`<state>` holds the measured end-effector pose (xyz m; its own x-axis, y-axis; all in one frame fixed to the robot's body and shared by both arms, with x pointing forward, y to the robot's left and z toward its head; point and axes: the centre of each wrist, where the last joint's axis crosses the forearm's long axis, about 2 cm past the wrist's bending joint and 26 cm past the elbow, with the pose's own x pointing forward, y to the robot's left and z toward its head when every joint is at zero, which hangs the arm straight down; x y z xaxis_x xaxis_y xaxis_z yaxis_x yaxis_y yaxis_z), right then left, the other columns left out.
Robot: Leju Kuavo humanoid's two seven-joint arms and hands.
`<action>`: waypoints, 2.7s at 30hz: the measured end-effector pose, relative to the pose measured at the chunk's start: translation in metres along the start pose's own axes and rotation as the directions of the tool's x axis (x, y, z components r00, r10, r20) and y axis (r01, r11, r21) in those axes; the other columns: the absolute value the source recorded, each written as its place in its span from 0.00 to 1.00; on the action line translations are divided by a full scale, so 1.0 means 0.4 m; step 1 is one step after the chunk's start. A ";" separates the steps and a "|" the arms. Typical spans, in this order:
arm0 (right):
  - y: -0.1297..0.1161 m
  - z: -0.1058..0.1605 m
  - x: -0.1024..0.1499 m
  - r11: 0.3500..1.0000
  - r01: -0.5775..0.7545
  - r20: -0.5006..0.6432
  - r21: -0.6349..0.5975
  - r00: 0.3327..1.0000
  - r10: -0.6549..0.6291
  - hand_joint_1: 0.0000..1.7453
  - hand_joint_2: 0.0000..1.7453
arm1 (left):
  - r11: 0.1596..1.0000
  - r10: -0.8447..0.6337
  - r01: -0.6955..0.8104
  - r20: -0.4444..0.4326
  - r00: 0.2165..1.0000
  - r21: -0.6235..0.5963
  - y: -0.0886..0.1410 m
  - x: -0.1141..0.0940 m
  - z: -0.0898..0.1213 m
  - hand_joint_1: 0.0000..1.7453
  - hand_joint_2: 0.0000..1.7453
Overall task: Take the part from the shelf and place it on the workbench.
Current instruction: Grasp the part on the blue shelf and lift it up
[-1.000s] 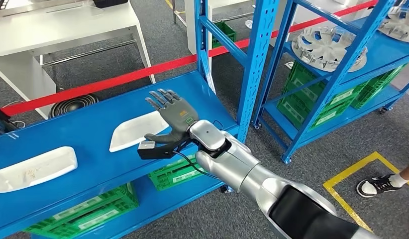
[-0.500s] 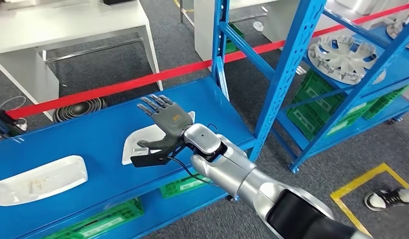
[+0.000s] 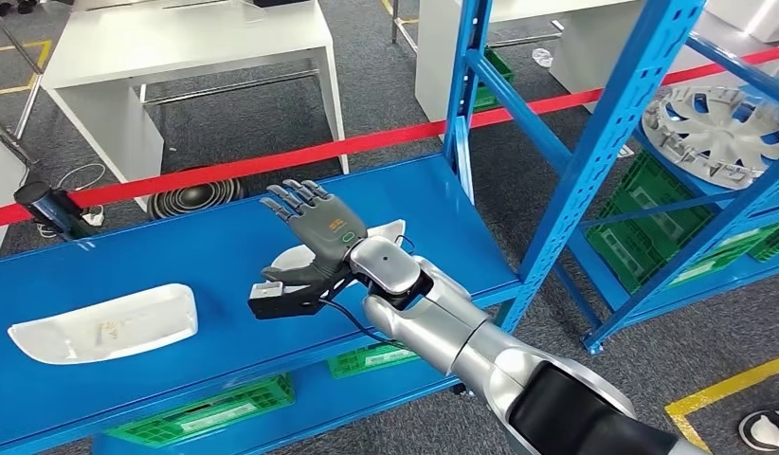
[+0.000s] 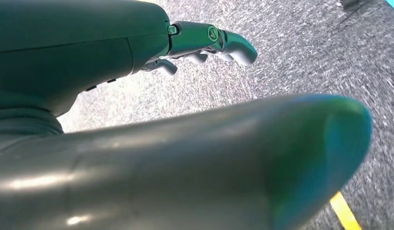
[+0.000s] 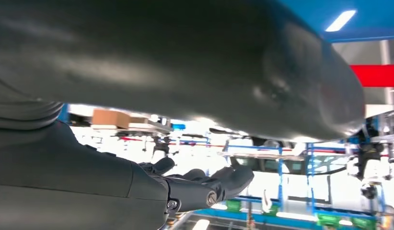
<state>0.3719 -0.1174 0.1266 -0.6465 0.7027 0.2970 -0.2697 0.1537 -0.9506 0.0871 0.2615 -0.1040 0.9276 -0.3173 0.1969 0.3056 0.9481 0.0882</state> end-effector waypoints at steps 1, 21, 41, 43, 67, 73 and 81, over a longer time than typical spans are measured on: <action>0.000 0.000 0.000 1.000 0.001 -0.002 0.000 1.000 -0.001 0.00 0.00 | 1.000 -0.001 0.001 0.002 1.000 -0.002 0.000 0.003 0.000 0.00 0.00; 0.028 0.024 -0.025 0.999 0.028 -0.121 0.040 0.992 -0.023 0.00 1.00 | 1.000 -0.007 0.007 -0.004 1.000 -0.002 -0.007 0.006 0.001 0.00 0.00; 0.123 0.081 -0.038 0.975 0.109 -0.207 0.195 0.976 -0.068 0.00 1.00 | 1.000 -0.001 0.001 -0.008 1.000 -0.003 -0.019 -0.005 0.002 0.00 0.00; 0.128 0.081 -0.033 0.970 0.123 -0.205 0.208 0.976 -0.080 0.00 1.00 | 1.000 0.000 0.000 -0.008 1.000 -0.003 -0.019 -0.005 0.002 0.00 0.00; 0.068 0.050 0.035 0.988 0.154 -0.099 -0.006 0.983 -0.154 0.00 0.00 | 1.000 0.027 -0.027 -0.016 1.000 0.000 -0.025 -0.025 0.002 0.00 0.00; 0.022 0.063 0.074 0.988 0.156 -0.070 -0.015 0.985 -0.157 0.00 0.00 | 0.999 0.040 -0.040 -0.019 0.999 -0.004 -0.032 -0.030 0.003 0.00 0.00; 0.059 0.101 0.056 0.988 0.153 -0.151 -0.008 0.977 -0.152 0.00 0.50 | 0.999 0.036 -0.037 -0.019 0.999 -0.011 -0.041 -0.027 0.004 0.00 0.00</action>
<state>0.3222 -0.1261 0.1143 -0.4831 0.7677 0.4210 -0.3598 0.2642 -0.8948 0.0716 0.2494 -0.1059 0.9420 -0.2822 0.1818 0.2738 0.9592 0.0707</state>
